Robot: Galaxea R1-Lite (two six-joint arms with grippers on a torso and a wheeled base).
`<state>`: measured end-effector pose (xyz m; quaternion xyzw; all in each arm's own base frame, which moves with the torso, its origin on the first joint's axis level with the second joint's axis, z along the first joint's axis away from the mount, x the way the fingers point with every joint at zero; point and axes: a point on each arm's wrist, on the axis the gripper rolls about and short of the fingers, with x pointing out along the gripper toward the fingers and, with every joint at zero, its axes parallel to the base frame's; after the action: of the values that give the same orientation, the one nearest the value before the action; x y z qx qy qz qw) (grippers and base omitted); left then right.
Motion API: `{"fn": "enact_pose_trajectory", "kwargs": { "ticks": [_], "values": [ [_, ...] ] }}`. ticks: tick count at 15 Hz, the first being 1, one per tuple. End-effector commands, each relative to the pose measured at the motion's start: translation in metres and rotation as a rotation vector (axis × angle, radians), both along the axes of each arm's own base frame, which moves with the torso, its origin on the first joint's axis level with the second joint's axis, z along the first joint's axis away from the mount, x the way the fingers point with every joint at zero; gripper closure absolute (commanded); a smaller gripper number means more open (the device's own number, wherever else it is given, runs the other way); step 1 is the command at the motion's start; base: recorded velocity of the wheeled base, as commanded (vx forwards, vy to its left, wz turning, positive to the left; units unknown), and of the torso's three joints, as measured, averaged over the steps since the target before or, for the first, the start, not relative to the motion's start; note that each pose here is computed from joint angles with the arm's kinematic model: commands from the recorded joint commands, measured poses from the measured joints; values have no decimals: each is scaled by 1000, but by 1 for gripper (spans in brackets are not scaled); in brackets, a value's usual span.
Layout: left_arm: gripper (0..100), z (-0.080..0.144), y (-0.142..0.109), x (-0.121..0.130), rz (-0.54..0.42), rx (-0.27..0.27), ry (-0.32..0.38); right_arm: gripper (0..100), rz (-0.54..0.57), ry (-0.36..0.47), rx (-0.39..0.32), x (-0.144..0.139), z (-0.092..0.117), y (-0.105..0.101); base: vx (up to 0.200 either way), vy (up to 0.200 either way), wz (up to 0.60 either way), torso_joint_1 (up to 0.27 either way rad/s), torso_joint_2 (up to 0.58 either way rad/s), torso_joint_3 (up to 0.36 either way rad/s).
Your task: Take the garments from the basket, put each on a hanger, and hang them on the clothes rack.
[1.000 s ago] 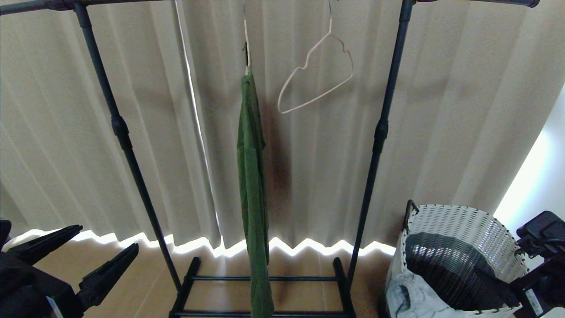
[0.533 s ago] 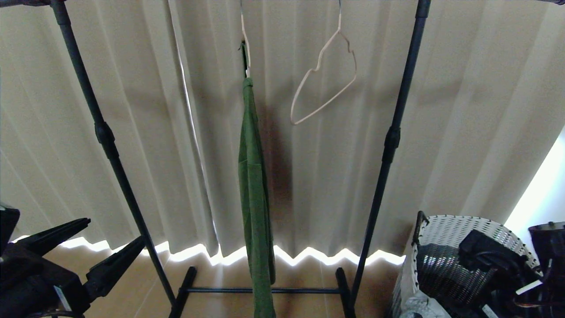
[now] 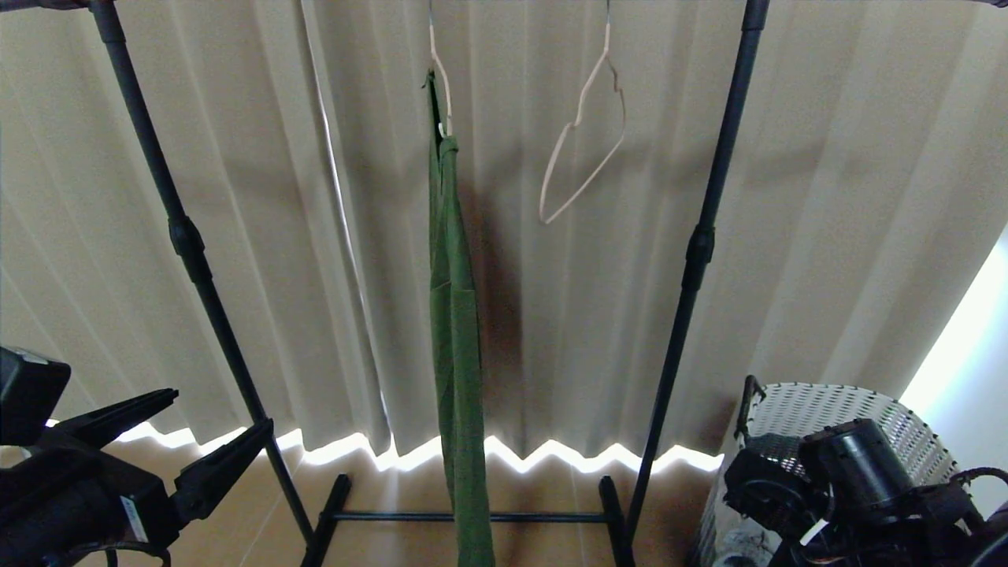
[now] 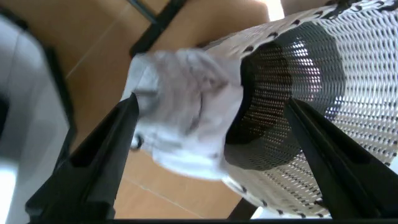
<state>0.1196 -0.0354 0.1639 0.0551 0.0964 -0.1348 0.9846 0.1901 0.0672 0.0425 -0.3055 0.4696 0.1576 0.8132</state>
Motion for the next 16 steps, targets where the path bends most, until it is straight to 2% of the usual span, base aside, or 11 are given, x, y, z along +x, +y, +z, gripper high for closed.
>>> {"fn": "enact_pose_trajectory", "kwargs": {
  "ticks": [1, 6, 7, 13, 16],
  "values": [
    [0, 0, 0, 0, 0, 1, 2, 0, 5, 56, -25, 4, -14, 3, 0, 0, 0, 0, 0, 0],
    [0, 0, 0, -1, 0, -1, -2, 0, -48, 63, -102, 11, -23, 4, 0, 0, 0, 0, 0, 0],
    [0, 1, 0, -1, 2, -1, -5, 100, -59, 52, -118, 13, -23, 4, 0, 0, 0, 0, 0, 0],
    [0, 0, 1, -2, 3, -1, -5, 100, -75, 40, -108, 14, -21, 4, 0, 0, 0, 0, 0, 0],
    [0, -2, 3, -5, 11, 2, -11, 100, -136, -75, -60, 5, 6, 0, 0, 0, 0, 0, 0, 0]
  ]
}}
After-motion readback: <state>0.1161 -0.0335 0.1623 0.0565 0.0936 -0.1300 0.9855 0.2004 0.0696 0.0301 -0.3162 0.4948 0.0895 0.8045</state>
